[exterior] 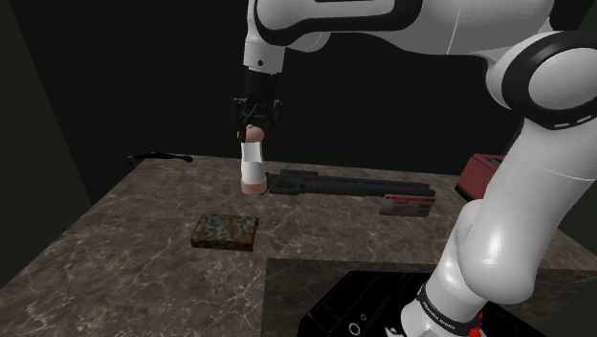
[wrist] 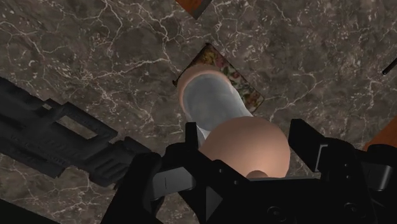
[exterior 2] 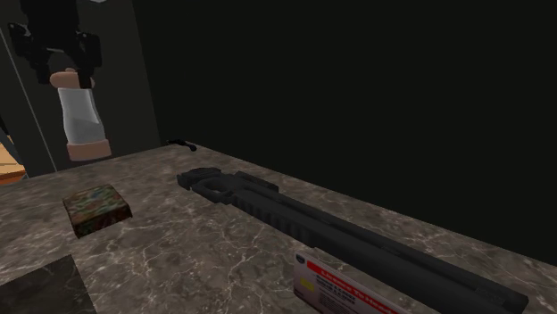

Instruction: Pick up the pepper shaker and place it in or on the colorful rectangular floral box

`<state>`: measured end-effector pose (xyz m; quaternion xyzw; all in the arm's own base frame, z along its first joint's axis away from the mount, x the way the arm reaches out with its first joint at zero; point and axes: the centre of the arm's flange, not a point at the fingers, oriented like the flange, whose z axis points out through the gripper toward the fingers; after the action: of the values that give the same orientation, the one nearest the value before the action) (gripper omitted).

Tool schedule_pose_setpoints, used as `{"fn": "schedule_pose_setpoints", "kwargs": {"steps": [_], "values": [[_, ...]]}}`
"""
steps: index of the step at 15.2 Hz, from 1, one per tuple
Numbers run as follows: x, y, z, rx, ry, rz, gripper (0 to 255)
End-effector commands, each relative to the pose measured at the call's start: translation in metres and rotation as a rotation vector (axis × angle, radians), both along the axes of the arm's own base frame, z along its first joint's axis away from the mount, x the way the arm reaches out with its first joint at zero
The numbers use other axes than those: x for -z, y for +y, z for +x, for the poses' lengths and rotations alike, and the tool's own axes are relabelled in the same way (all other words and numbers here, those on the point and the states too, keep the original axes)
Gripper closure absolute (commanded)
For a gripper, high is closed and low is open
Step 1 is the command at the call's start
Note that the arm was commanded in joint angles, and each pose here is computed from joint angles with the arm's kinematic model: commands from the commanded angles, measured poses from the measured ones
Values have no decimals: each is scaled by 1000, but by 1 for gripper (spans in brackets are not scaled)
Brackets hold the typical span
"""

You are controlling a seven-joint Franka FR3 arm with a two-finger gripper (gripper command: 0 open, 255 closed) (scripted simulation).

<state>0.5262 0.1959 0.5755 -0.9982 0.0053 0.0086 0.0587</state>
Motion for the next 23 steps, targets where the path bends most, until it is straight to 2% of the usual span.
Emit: {"fn": "schedule_pose_setpoints", "kwargs": {"steps": [1, 5, 23], "values": [[-3, 26, 7, 1, 0, 1, 255], [-9, 66, 17, 1, 0, 1, 255], [86, 66, 17, 1, 0, 1, 255]]}}
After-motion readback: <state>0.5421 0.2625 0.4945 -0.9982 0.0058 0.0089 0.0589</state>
